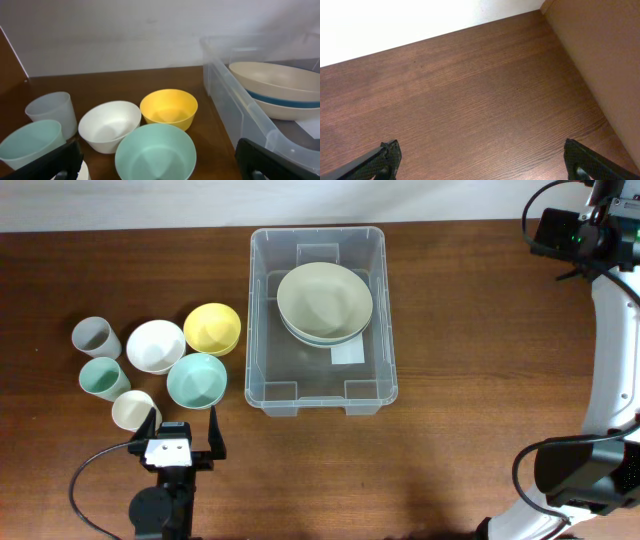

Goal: Pack container
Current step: 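Release the plate and raise the right arm away to the side, then move the left gripper over the cups and grasp the cream cup rim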

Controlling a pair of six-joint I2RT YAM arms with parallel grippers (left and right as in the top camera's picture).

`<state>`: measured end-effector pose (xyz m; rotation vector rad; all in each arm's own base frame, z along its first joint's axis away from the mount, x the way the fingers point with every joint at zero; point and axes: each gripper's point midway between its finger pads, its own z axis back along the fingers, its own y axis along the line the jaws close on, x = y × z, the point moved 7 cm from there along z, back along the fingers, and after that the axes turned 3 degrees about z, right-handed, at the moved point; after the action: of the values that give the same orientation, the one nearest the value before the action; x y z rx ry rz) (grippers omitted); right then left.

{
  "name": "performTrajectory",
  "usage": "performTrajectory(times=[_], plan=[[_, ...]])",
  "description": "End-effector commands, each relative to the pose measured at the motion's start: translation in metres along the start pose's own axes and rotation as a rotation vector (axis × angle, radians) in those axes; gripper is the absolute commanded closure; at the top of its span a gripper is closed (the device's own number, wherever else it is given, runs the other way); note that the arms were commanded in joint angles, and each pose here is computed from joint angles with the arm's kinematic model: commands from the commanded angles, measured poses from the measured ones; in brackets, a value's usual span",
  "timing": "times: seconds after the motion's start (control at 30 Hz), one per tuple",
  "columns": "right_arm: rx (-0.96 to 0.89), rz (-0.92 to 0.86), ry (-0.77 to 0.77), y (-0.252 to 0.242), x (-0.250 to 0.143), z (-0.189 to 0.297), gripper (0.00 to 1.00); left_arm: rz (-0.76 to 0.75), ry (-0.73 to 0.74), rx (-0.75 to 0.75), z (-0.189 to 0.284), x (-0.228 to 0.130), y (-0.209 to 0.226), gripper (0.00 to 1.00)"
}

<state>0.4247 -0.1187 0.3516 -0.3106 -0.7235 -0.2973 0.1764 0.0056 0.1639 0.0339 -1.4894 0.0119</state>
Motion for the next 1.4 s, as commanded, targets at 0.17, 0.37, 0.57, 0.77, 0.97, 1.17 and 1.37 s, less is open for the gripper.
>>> performTrajectory(times=[0.17, 0.37, 0.57, 0.77, 0.97, 1.17, 1.37], plan=[[0.010, -0.009, 0.005, 0.002, -0.001, -0.002, 0.01, -0.037, -0.093, 0.046, 0.001, 0.015, 0.004, 0.00], [0.010, -0.009, 0.005, 0.002, -0.001, -0.002, 0.01, -0.056, -0.247, -0.167, 0.007, 0.043, -0.017, 0.01], [0.010, -0.009, 0.005, 0.002, -0.001, -0.002, 0.01, 0.045, -0.210, -0.012, 0.021, 0.081, 0.000, 0.01], [0.010, -0.009, 0.005, 0.002, -0.001, -0.002, 0.01, 0.000, -0.008, 0.125, 0.034, 0.153, 0.015, 0.01], [0.010, -0.009, 0.005, 0.002, -0.001, -0.002, 0.01, 0.001, 0.058, -0.047, 0.036, 0.228, -0.001, 0.01], [0.010, -0.009, 0.005, 0.002, -0.001, -0.002, 0.01, 0.035, 0.034, -0.139, 0.040, 0.247, -0.011, 0.01], [0.010, -0.009, 0.005, 0.002, -0.001, -0.002, 0.01, 0.341, 0.210, 0.284, 0.027, 0.209, 0.028, 0.00]])
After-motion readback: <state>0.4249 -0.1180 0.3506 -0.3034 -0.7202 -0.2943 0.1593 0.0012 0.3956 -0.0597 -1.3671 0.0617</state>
